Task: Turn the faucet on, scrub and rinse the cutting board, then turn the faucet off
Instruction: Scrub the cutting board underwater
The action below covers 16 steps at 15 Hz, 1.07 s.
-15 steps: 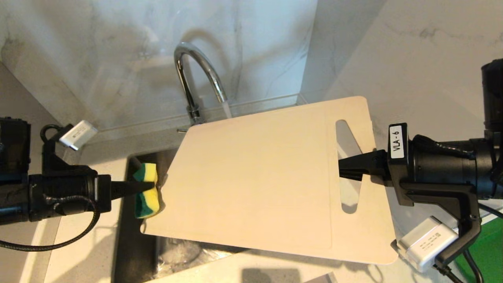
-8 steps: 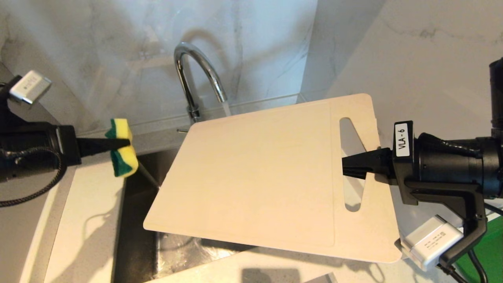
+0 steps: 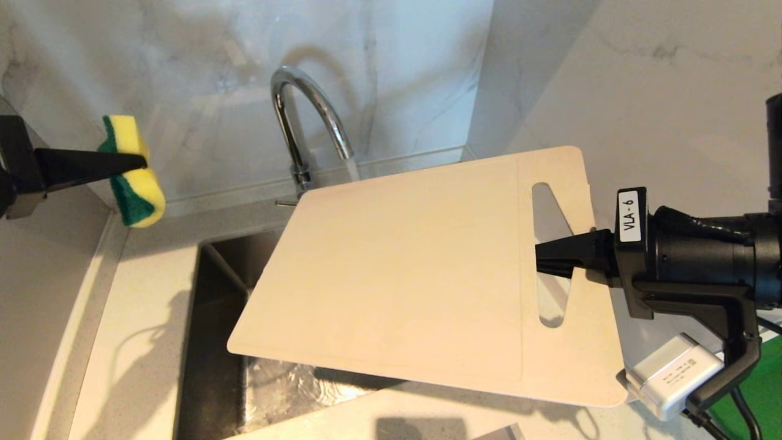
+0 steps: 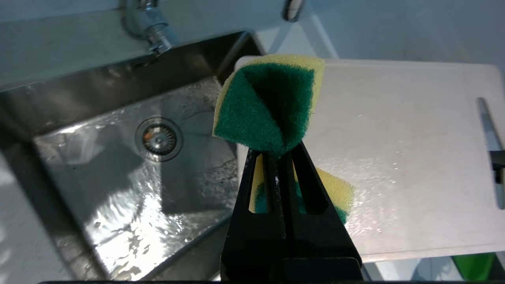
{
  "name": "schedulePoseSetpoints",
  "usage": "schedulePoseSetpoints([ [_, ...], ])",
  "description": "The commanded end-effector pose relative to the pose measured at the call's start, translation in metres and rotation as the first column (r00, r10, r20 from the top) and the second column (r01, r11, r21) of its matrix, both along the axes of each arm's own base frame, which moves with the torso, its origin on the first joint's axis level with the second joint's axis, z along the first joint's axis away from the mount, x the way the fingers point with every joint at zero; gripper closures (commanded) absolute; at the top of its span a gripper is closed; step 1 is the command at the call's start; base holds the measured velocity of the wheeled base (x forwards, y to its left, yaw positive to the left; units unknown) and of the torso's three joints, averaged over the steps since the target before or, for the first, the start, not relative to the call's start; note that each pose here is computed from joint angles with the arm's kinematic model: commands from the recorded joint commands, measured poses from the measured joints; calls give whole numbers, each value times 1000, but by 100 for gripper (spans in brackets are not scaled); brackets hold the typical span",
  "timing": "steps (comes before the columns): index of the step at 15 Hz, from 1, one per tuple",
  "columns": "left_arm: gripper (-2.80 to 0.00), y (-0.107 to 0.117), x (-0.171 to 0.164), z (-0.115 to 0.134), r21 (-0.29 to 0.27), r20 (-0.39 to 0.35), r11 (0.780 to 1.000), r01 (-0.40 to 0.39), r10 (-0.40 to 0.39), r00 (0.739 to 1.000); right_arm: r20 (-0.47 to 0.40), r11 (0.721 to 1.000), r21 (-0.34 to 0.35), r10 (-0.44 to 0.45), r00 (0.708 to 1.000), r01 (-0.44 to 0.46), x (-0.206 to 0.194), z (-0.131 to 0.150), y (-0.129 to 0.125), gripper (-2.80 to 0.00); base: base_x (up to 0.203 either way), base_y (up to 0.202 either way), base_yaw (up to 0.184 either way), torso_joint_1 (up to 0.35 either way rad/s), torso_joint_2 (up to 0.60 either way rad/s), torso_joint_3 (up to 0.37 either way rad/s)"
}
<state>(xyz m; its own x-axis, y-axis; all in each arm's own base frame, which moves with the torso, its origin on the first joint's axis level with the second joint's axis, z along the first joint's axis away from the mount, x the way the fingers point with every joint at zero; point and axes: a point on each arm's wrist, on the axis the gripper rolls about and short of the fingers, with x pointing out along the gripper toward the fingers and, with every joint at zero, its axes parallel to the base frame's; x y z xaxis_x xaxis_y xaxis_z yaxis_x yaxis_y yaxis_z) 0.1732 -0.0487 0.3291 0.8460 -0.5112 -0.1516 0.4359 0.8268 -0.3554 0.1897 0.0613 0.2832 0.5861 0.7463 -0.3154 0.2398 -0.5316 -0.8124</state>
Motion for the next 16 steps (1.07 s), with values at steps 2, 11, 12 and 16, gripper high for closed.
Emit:
schedulePoseSetpoints([
  [2,0,7,-10,-16,16,-30,998,-63,64,997,22,1000,-2,5,1000,-5,2,1,0,0,0,0,0,0,0,0],
  [11,0,6,-14,-35,35,-75,997,-69,72,995,-6,999,-9,-38,999,38,48,-18,2,0,0,0,0,0,0,0],
  [12,0,5,-14,-35,32,-66,997,-63,65,996,-4,999,-8,-49,999,49,55,-17,1,0,0,0,0,0,0,0],
  [16,0,-2,-15,-33,28,-53,999,-21,22,998,-8,997,-12,-79,997,79,75,-11,-4,0,0,0,0,0,0,0],
])
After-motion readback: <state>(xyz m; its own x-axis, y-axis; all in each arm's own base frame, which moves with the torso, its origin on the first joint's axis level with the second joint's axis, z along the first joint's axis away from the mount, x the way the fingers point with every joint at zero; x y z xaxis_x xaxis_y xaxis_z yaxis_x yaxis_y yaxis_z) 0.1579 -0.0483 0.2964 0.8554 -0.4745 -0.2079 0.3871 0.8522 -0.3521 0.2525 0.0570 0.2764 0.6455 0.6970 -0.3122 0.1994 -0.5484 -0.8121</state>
